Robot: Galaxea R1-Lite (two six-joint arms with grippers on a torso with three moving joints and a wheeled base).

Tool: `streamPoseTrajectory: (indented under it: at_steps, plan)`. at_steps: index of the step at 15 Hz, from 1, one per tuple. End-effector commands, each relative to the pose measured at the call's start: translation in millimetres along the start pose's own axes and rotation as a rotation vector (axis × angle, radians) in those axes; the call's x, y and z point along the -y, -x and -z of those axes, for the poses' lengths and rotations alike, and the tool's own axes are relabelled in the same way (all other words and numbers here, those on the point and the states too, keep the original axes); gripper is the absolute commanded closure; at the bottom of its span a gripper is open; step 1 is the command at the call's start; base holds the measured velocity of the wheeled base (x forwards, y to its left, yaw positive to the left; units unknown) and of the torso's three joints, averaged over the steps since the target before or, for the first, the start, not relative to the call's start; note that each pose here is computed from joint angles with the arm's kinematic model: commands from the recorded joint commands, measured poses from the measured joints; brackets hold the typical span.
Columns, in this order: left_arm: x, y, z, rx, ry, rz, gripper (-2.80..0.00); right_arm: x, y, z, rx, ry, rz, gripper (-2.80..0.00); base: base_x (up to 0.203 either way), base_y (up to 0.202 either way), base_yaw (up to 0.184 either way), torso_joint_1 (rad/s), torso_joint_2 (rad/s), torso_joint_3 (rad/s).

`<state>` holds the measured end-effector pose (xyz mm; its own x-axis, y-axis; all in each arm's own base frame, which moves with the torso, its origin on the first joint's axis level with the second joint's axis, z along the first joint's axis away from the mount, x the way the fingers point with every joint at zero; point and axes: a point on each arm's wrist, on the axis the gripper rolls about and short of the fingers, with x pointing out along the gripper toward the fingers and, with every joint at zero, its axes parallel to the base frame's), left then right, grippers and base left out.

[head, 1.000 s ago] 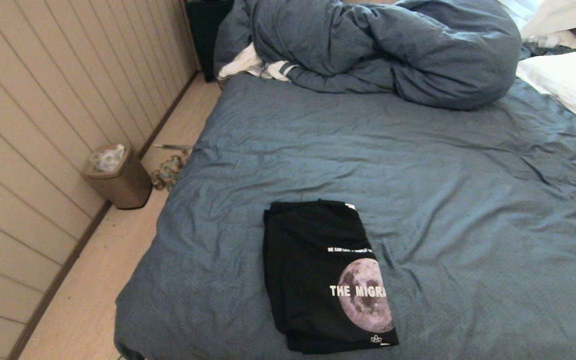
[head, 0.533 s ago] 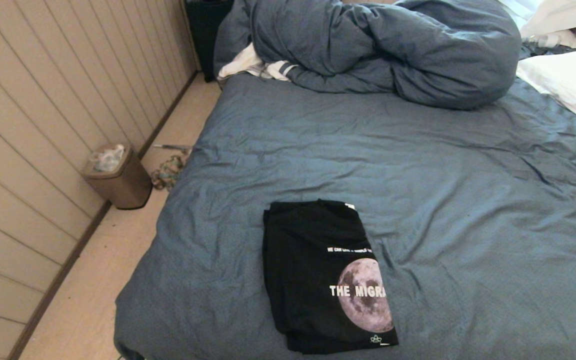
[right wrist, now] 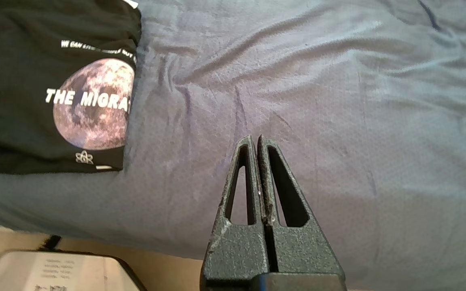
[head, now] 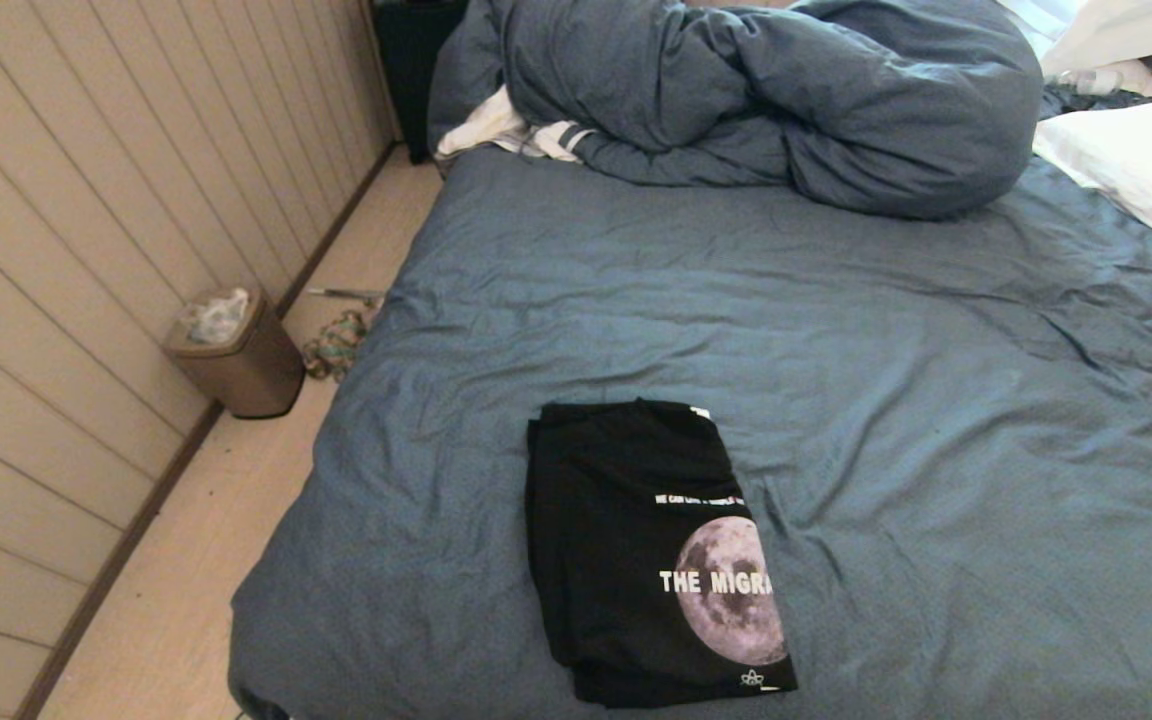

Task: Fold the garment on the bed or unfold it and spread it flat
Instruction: Unford the black T-shirt

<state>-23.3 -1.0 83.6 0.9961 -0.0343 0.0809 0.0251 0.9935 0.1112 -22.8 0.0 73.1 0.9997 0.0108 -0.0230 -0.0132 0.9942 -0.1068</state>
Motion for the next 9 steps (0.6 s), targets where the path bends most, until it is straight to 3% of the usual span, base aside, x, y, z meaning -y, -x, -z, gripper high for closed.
streamPoseTrajectory:
  at_steps: [1, 9]
  plan:
    - [1.1, -2.3, 10.6, -0.038, -0.002, 0.007, 0.00, -0.1, -0.1, 0.1, -0.003, 0.009, -0.004, 0.00, 0.000, 0.000, 0.000, 0.000, 0.00, 0.000]
    - [1.4, -2.1, 11.2, -0.041, -0.009, 0.017, 0.00, 0.0, -0.1, 0.4, -0.002, -0.047, 0.002, 0.00, 0.000, 0.000, 0.000, 0.000, 0.00, 0.000]
